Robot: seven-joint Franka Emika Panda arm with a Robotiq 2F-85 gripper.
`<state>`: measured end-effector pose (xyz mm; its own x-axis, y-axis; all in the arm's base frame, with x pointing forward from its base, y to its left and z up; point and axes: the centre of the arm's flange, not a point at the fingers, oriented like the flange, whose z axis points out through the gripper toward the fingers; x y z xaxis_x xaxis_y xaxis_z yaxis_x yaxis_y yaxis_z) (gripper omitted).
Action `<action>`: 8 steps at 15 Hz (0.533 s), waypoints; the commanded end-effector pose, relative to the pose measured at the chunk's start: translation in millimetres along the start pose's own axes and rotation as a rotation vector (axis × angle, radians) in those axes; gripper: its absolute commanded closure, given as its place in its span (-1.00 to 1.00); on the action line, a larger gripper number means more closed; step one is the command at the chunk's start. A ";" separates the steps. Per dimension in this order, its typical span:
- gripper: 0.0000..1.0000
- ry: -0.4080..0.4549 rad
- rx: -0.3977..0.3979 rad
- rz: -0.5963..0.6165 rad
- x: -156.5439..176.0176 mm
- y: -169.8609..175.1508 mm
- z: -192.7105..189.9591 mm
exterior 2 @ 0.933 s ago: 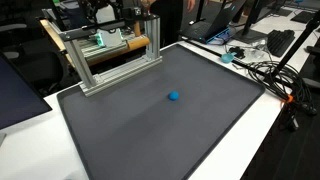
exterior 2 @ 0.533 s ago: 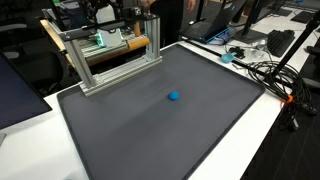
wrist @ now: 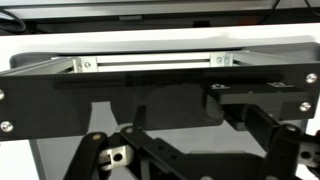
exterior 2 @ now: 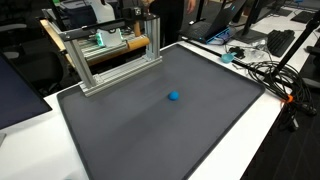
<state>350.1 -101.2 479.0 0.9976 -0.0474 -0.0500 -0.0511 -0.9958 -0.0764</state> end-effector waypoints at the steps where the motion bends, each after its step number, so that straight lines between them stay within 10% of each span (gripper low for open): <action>1: -1.00 0.114 0.012 0.055 -46.6 -49.0 -17.3; 8: -1.00 0.175 -0.060 -0.026 -48.0 -74.7 -26.7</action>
<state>307.2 -26.7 513.7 0.9916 -0.0292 0.1261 -0.0274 -0.9995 -0.0154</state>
